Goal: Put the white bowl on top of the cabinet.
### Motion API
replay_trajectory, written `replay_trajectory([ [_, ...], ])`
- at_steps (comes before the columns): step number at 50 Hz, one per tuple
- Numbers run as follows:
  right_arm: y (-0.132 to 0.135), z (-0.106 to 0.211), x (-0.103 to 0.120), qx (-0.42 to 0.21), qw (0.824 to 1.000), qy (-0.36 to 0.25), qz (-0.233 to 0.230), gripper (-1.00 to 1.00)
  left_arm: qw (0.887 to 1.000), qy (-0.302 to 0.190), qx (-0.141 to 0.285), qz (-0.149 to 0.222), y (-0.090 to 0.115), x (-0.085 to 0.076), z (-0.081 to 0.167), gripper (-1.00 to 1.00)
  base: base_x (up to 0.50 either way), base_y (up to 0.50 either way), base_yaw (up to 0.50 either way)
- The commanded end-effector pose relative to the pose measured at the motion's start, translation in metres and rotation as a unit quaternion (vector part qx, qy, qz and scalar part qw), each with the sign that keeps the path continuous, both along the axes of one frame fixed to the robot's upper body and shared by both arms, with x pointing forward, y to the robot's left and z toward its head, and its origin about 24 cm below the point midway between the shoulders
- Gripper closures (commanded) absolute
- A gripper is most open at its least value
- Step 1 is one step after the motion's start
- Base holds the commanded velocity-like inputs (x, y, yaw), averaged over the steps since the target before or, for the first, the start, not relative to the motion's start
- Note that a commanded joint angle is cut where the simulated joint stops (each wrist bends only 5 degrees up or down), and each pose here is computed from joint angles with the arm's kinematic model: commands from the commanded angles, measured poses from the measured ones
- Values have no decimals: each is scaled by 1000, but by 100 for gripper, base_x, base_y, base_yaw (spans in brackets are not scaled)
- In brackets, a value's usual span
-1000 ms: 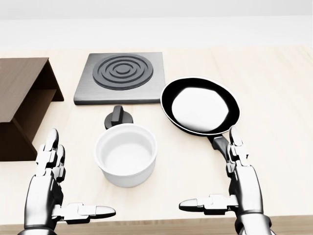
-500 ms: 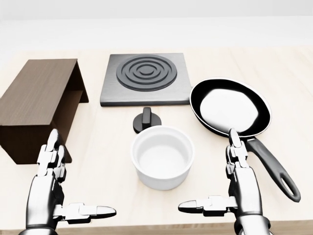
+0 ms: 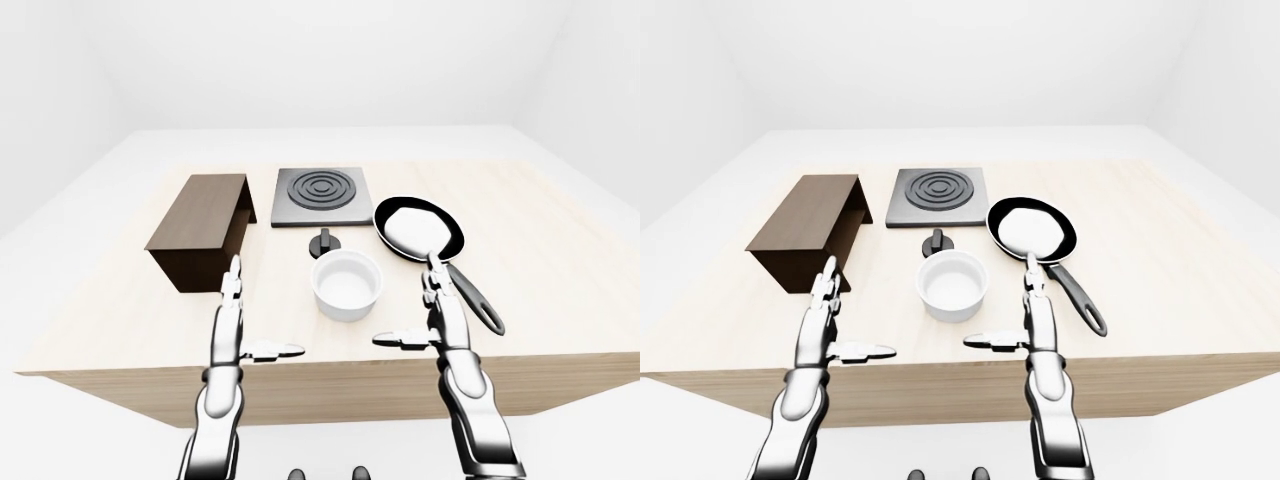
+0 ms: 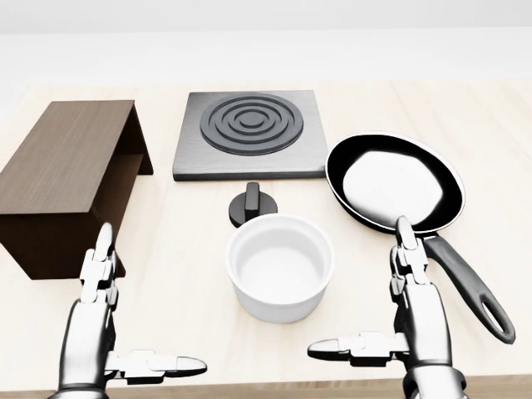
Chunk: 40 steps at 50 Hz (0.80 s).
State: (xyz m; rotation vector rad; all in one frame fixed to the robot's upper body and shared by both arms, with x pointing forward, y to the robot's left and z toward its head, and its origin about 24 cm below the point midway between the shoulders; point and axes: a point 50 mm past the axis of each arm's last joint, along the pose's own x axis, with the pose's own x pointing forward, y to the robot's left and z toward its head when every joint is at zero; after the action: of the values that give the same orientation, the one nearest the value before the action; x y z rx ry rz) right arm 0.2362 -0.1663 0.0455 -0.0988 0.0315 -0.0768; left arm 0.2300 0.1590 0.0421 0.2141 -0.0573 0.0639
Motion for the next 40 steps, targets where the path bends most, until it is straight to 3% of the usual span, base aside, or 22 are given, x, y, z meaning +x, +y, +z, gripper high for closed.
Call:
replay_trajectory([
  [1,-5,2,2,-2,1000,-3,-9,-100,997,-5,69,19,-6,-5,-1,-100,0,0,0],
  [6,-5,1,2,-3,1000,-1,-11,-100,995,-13,98,25,-9,-3,1,-100,0,0,0],
  [9,-4,1,2,-6,1000,-1,-12,-100,989,-40,138,30,-15,-6,10,-100,0,0,0],
  [13,-5,1,1,-4,1000,-2,-11,-100,987,-53,151,28,-19,-9,15,-100,0,0,0],
  [18,-7,4,-1,-10,1000,-8,-16,-100,973,-72,216,41,-28,-15,29,-100,0,0,0],
  [26,-8,7,-3,-14,1000,-13,-22,-100,963,-80,252,42,-36,-16,41,-100,0,0,0],
  [40,-10,13,-7,-12,999,-26,-22,-100,937,-141,320,10,-61,-18,65,-100,0,0,0],
])
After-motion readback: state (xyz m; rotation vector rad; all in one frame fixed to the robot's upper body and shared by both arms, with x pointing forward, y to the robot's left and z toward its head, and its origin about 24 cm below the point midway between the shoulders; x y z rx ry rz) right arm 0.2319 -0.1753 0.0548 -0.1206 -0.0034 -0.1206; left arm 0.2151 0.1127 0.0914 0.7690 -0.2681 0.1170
